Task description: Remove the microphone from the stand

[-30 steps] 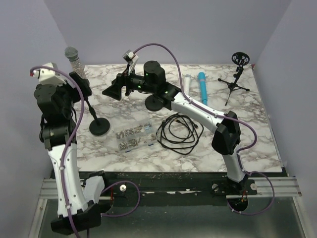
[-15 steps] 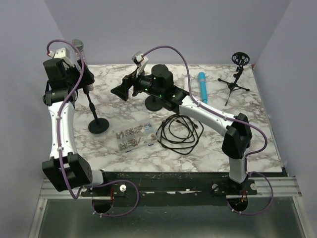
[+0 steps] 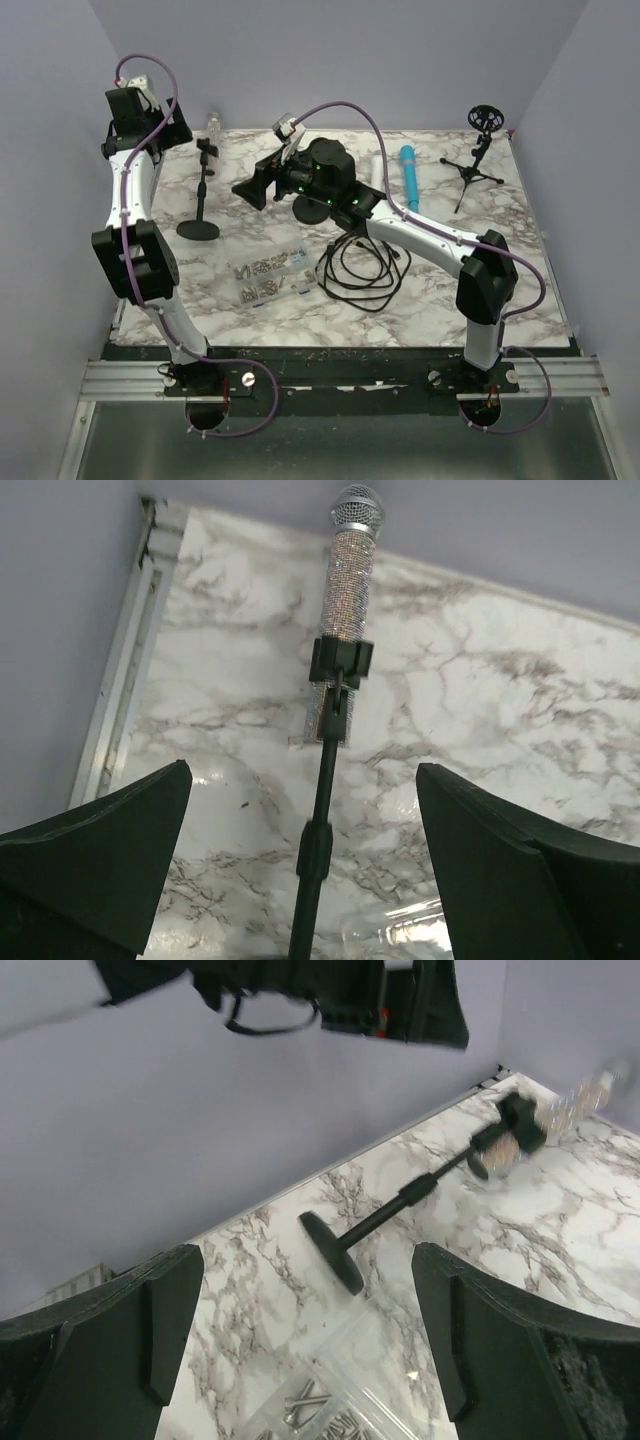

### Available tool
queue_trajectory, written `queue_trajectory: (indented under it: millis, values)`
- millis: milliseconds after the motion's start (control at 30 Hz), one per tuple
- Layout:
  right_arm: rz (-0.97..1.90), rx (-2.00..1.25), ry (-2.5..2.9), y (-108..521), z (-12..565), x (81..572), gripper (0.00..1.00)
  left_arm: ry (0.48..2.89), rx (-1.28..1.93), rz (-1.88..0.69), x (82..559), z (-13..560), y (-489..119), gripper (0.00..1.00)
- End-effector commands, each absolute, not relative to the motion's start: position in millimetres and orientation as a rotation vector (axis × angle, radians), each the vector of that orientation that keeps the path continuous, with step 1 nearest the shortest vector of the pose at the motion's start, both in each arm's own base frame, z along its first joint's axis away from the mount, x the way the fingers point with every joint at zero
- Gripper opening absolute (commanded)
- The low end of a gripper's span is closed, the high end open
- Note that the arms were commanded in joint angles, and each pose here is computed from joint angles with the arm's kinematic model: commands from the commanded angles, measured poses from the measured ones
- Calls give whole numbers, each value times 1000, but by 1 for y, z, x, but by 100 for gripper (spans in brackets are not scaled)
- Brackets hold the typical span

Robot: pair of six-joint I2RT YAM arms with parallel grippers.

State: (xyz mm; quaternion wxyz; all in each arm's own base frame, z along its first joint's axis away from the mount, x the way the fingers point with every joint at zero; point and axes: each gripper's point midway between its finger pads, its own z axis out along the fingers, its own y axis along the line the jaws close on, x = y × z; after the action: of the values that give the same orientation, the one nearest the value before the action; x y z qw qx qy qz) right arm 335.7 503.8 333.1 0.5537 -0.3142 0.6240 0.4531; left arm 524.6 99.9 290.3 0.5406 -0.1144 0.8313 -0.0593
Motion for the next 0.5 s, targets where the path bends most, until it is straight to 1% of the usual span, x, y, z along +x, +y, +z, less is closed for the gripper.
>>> queue_trajectory:
  millis: [0, 233, 333, 467]
  values:
    - [1016, -715, 1317, 481, 387, 327, 94, 2073, -231, -117, 537, 250, 97, 98]
    - [967, -707, 1353, 476, 376, 332, 95, 2127, -208, -203, 553, 229, 87, 99]
    - [959, -712, 1354, 475, 374, 333, 95, 2191, -223, -242, 559, 207, 80, 98]
    - [930, -715, 1363, 475, 370, 337, 95, 2273, -261, -258, 566, 175, 77, 94]
